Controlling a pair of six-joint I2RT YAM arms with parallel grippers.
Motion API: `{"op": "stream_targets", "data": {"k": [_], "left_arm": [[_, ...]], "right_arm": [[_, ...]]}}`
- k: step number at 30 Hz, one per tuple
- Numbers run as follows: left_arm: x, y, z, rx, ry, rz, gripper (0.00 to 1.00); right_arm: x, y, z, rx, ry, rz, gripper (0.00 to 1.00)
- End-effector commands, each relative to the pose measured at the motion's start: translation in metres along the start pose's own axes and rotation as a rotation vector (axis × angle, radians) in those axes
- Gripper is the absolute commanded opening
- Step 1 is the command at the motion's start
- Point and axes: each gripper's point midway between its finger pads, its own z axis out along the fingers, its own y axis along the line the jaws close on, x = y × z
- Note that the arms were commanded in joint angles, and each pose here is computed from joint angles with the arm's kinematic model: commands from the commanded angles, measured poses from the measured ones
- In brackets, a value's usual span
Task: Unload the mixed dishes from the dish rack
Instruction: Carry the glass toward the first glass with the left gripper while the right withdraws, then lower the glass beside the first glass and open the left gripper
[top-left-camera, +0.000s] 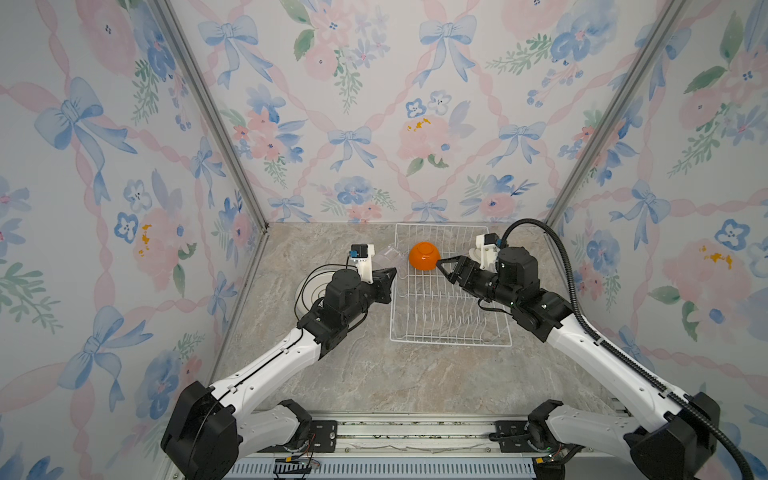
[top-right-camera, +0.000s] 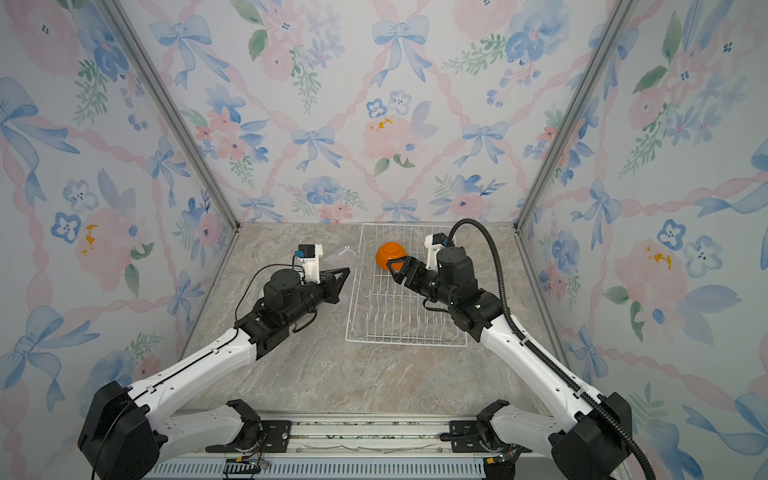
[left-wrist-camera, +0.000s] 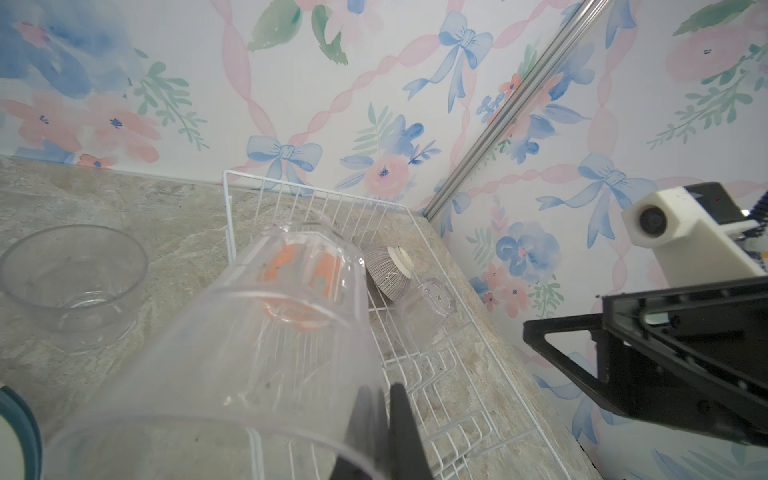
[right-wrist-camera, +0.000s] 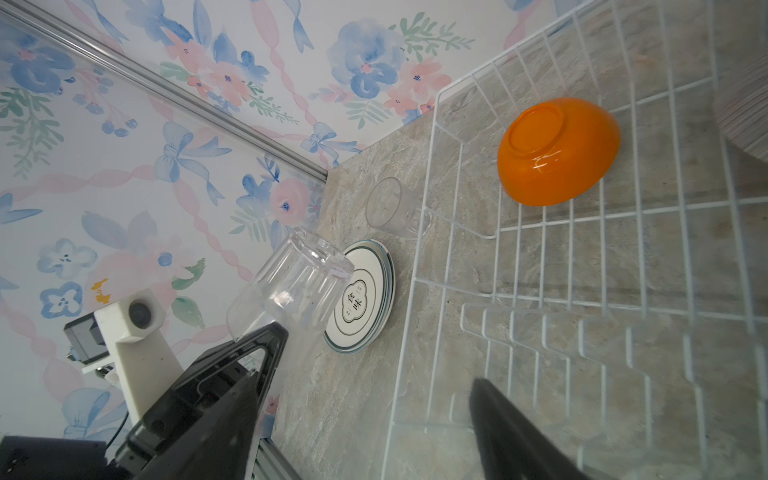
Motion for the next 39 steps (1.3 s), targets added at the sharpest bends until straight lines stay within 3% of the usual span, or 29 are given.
{"op": "stream_targets", "data": {"k": [1,7,11,15,22,30,34,39], "left_arm": [[-0.017,0.016,-0.007,-0.038,-0.04,0.003,0.0],[-0.024,0.07,-0.018,-0.185,-0.055,-0.021,0.0],[-0.026,0.104,-0.02,-0.328,-0.025,0.034,0.0],[-0.029,0.133,-0.018,-0.438,0.022,0.104,0.0],[-0.031,0.19,-0.008,-0.585,0.123,0.109,0.0],[-0.046,0.217,0.023,-0.7,0.29,0.224,0.0],[-0.037,0.225,0.04,-0.698,0.396,0.229,0.0],[-0.034,0.224,0.047,-0.673,0.423,0.232,0.0]], "right_arm": [[-0.004,-0.037,-0.015,0.192,-0.066,-0.069,0.83],[-0.003,-0.067,-0.037,0.336,-0.104,-0.121,0.84],[0.005,-0.084,-0.045,0.397,-0.092,-0.139,0.84],[0.009,-0.094,-0.053,0.449,-0.081,-0.166,0.84],[0.006,-0.101,-0.072,0.498,-0.109,-0.199,0.85],[0.011,-0.104,-0.085,0.518,-0.085,-0.229,0.85],[0.015,-0.106,-0.086,0.516,-0.078,-0.218,0.85],[0.017,-0.107,-0.087,0.517,-0.068,-0.219,0.85]]}}
